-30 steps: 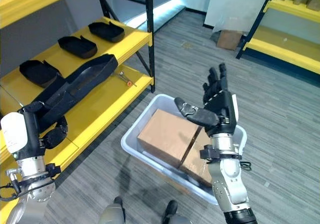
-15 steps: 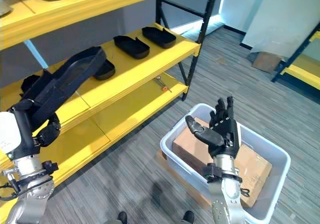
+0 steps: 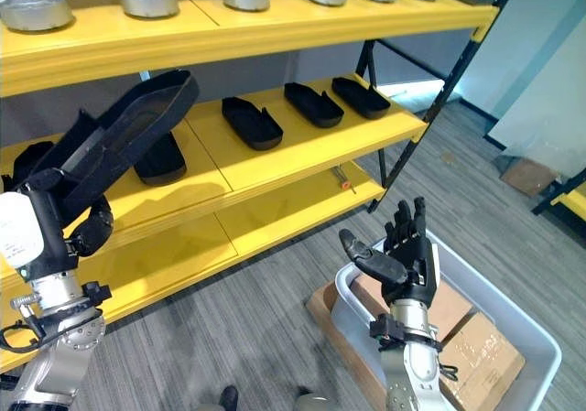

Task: Move parts from the plastic box to the shelf.

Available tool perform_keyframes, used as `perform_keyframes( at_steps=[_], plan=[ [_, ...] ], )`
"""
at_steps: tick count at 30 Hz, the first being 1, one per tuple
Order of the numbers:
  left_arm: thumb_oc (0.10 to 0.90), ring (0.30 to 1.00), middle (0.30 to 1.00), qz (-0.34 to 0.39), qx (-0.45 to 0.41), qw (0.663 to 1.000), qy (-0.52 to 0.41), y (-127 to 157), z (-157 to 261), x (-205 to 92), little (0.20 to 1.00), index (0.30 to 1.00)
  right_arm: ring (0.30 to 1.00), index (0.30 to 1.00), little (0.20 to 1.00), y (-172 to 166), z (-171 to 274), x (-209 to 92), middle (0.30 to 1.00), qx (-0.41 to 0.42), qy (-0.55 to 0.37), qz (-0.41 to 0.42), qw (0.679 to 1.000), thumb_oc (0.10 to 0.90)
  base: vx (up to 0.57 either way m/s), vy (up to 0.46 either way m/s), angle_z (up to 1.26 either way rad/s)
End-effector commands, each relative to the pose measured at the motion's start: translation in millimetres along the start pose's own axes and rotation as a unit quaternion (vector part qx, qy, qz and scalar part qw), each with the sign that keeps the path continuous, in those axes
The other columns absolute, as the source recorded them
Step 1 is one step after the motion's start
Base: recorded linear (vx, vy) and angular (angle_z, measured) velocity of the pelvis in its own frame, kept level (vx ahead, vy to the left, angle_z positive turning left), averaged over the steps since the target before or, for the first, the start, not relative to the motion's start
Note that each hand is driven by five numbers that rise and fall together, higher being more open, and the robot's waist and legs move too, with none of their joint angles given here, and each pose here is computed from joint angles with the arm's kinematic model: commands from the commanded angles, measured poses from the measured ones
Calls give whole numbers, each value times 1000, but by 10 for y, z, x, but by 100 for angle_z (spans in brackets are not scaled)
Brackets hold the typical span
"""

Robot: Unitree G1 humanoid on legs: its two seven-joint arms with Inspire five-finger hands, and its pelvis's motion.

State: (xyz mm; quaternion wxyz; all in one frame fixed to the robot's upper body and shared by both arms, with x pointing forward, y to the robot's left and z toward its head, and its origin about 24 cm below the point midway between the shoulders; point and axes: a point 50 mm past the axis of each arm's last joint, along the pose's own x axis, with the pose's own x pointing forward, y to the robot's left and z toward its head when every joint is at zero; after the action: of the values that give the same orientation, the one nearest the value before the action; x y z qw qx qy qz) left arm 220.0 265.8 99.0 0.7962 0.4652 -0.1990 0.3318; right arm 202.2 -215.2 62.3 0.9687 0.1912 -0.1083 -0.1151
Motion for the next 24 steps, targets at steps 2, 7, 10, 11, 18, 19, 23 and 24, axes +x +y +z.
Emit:
perform_keyframes(
  at_steps=[2,7,10,11,18,19,23,24],
  plan=[
    [400,300,300,59,-68,987,-130,132,510,333,300,300,1000,1000,1000,145,549,228,1000,-6,-155,66,986,900,27,17,48],
    [400,300,300,40,-63,989,-131,178,475,207,300,300,1000,1000,1000,192,522,268,1000,-3,-148,76,986,900,40,-51,-4],
    [400,300,300,29,-56,990,-127,196,423,167,300,300,1000,1000,1000,236,495,279,1000,-3,-139,90,986,900,45,-52,-5],
    [400,300,300,24,-64,990,-124,211,420,148,300,300,1000,1000,1000,261,480,280,1000,-1,-134,100,986,900,15,-39,21],
    [400,300,300,48,-99,987,-118,205,441,179,300,300,1000,1000,1000,214,573,308,1000,-10,-163,76,984,900,-45,78,100],
    [400,300,300,49,-105,987,-110,196,433,173,300,300,1000,1000,1000,196,560,295,1000,-9,-157,74,985,900,120,204,4],
    [400,300,300,49,-111,988,-96,143,428,173,300,300,1000,1000,1000,143,558,299,1000,-19,-150,67,986,900,146,300,17],
    [400,300,300,31,-120,987,-104,92,476,159,300,300,1000,1000,1000,144,540,297,1000,-25,-145,70,987,900,149,299,0]
  ],
)
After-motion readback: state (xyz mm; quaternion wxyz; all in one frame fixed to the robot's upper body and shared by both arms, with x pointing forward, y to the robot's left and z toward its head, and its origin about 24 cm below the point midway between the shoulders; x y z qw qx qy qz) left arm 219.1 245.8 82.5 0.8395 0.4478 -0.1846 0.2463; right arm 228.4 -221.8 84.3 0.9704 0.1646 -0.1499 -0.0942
